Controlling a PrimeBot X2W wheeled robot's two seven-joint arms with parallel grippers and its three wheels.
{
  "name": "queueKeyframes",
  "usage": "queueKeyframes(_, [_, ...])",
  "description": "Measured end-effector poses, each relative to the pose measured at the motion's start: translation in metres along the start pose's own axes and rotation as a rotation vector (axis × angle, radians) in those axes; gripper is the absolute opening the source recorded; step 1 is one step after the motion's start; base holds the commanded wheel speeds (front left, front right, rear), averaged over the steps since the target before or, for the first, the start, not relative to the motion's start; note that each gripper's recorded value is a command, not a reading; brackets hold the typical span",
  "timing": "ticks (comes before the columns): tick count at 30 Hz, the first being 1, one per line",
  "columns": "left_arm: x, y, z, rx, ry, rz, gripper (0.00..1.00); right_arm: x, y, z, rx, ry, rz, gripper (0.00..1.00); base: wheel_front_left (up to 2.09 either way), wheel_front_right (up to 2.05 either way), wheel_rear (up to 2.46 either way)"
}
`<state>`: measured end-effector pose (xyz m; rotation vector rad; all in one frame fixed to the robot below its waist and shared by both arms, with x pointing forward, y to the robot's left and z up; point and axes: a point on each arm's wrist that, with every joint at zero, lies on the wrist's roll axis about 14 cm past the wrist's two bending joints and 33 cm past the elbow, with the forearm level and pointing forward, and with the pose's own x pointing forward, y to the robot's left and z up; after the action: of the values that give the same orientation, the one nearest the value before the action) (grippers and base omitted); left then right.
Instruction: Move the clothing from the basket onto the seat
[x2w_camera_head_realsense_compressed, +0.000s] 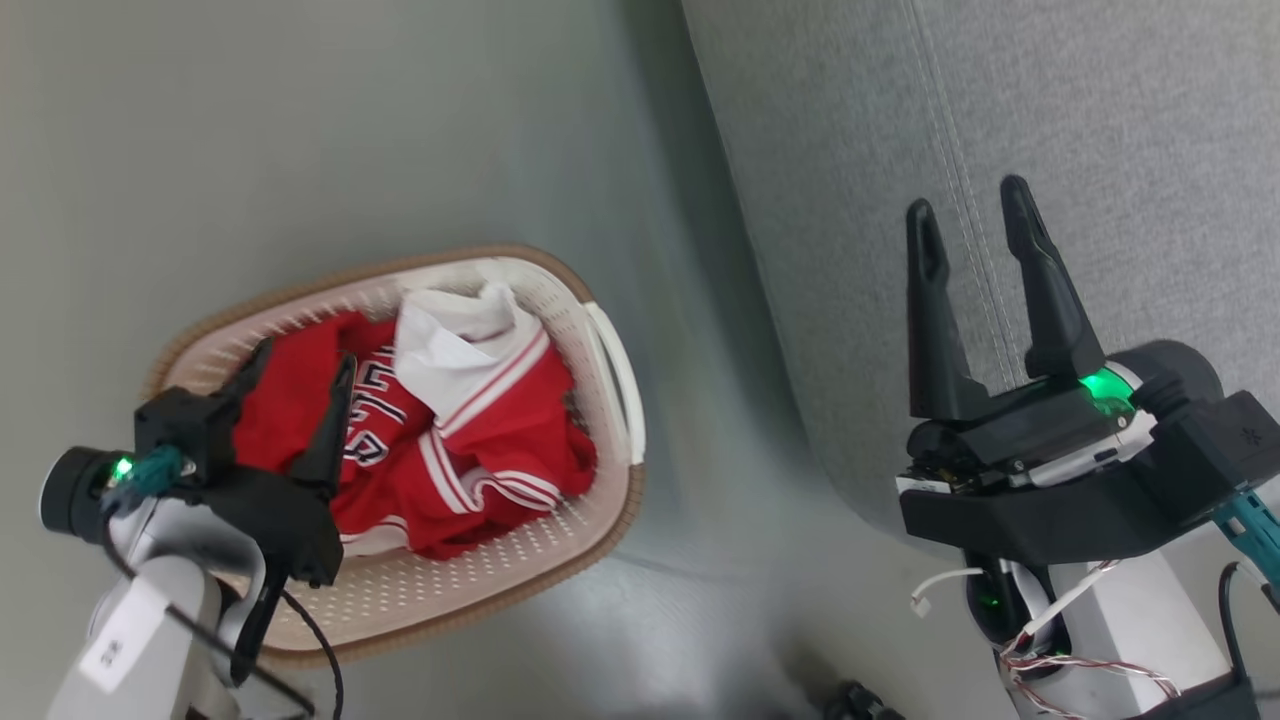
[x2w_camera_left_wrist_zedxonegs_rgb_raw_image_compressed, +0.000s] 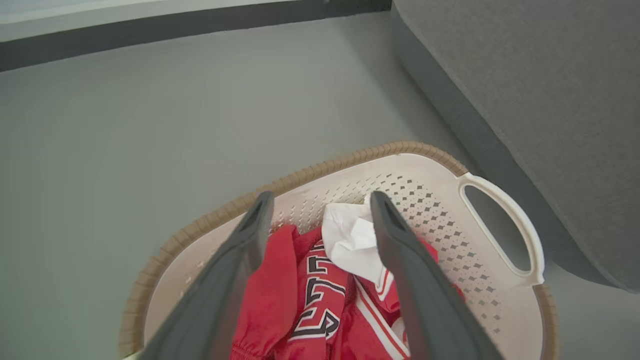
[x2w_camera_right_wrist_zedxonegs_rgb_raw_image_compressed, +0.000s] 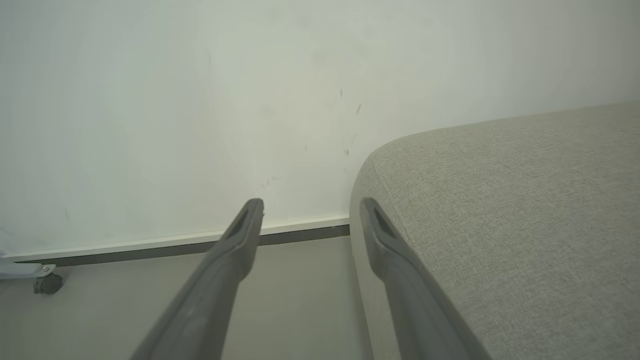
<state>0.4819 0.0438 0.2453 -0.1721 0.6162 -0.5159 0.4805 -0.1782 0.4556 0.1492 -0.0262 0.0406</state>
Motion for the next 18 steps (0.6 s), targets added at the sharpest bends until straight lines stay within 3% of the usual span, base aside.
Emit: queueKeyframes(18, [0.056, -0.011, -0.1, 0.002, 0.34, -0.083, 1.0, 0.001, -0.014, -0.043, -0.031, 0.112, -0.024, 1.0, 0.0, 0.0, 0.0])
